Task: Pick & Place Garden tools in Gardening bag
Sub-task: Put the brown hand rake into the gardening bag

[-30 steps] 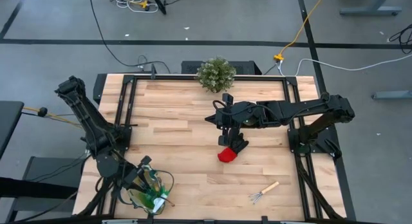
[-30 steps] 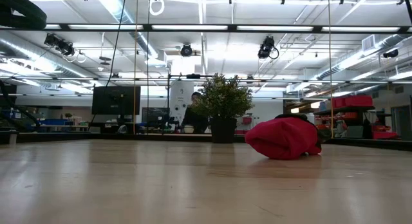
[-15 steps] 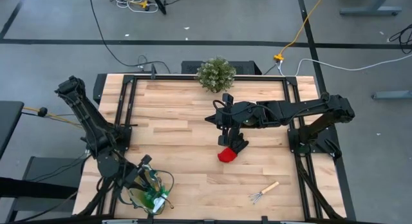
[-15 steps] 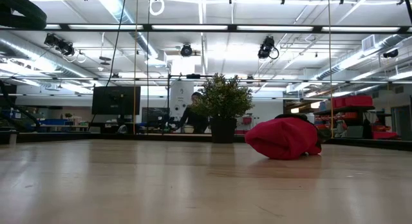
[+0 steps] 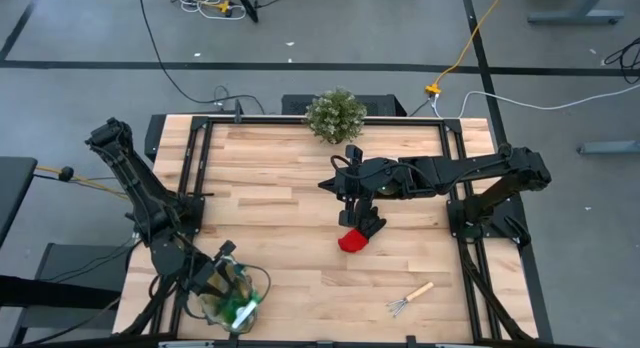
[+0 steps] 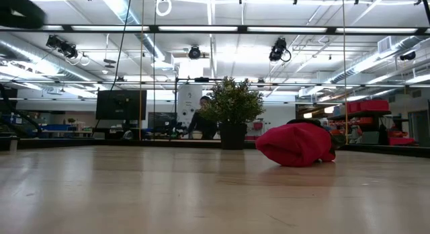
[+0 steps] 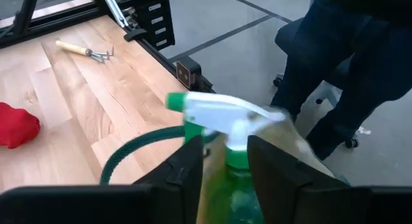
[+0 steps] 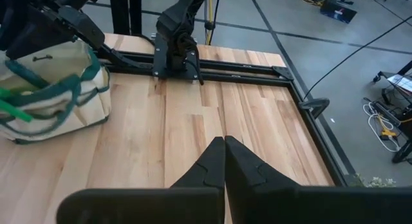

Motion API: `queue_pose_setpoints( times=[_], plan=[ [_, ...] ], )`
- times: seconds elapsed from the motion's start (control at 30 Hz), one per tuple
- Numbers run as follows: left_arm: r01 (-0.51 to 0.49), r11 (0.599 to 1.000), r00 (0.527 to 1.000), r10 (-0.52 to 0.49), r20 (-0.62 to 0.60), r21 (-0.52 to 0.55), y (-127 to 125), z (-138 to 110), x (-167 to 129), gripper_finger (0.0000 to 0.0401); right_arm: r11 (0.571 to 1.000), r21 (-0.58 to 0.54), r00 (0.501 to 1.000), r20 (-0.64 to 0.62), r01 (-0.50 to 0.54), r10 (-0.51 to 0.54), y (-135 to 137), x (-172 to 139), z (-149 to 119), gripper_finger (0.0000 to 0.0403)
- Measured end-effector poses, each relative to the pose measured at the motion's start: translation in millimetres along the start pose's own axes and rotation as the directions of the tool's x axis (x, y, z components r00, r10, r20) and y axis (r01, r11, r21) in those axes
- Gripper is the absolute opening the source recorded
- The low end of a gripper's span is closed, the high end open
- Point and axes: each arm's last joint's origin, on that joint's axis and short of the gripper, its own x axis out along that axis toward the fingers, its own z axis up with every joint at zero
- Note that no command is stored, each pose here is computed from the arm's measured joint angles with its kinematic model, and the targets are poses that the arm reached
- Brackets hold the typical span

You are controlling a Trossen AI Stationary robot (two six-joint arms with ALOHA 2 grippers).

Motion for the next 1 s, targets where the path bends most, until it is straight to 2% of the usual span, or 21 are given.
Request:
queue_pose_setpoints(
  times=[0.2, 0.37, 0.6, 0.7, 1.0],
  plan=[
    [-0.038, 0.999, 0.999, 0.038, 0.001, -0.015, 1, 1, 0, 0.0176, 1.0, -0.001, 1.0, -0.001, 0.0, 0.0, 0, 0, 0, 0.0004],
    [-0.092, 0.995, 0.996, 0.092, -0.001, -0.043, 7, 14, -5, 0.0203, 1.0, -0.001, 1.0, -0.001, 0.0, 0.0, 0, 0, 0, 0.0004],
    [-0.172, 0.981, 0.985, 0.17, -0.032, -0.086, 24, 36, -14, 0.0196, 1.0, -0.018, 1.0, -0.001, 0.0, 0.0, 0, 0, 0, 0.0006],
    [-0.202, 0.972, 0.979, 0.203, -0.007, -0.118, 32, 47, -17, 0.0189, 1.0, -0.018, 1.0, -0.001, 0.0, 0.0, 0, 0, 0, 0.0015],
    [-0.288, 0.932, 0.955, 0.295, 0.0, -0.221, 54, 55, -19, 0.0177, 0.999, -0.004, 0.999, -0.011, 0.043, -0.043, -1, 0, -1, 0.0052]
  ],
)
